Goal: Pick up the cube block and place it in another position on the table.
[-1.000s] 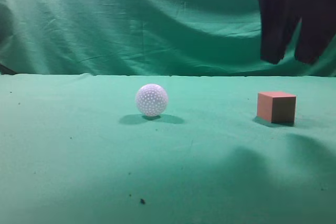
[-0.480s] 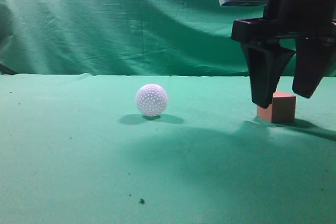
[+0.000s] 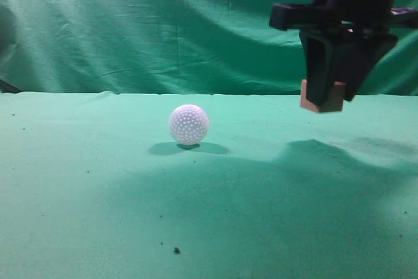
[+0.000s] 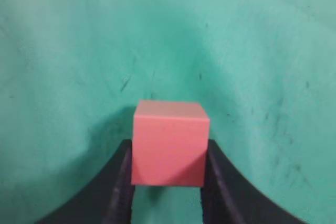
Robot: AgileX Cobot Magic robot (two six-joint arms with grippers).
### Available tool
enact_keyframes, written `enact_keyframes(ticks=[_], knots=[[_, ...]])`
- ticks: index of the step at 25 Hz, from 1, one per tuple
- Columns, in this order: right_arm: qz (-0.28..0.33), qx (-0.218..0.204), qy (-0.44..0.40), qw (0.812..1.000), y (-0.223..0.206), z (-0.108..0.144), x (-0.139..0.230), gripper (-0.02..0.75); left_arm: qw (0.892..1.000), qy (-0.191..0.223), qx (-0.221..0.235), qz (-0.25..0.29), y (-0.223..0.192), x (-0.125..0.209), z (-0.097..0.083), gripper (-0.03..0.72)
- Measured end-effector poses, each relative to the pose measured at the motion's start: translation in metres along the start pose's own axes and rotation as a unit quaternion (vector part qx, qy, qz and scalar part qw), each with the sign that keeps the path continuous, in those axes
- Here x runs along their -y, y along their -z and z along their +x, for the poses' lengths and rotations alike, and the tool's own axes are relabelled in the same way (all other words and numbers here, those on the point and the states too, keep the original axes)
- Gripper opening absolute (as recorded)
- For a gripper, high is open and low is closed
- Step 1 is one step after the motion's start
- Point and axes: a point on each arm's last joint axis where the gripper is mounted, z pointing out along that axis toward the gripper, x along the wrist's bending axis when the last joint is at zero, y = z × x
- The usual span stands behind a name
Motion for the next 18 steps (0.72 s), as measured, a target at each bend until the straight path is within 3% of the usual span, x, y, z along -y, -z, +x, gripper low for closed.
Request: enact_keyframes(ticks=[5,8,18], knots=[[-0.034,0.018,-0.081,0.996,0.016,-0.044,-0.037,0.222,1.000,0.000,0.000,0.000,0.000,0.000,0.000,0.262],[-0.020,0.029,-0.110,0.993,0.001,-0.068,-0.050,0.222,1.000,0.000,0.000,0.000,0.000,0.000,0.000,0.262],[0.003,0.030,-0.114,0.993,-0.054,-0.076,-0.062,0.222,1.000,0.000,0.000,0.000,0.000,0.000,0.000,0.262]])
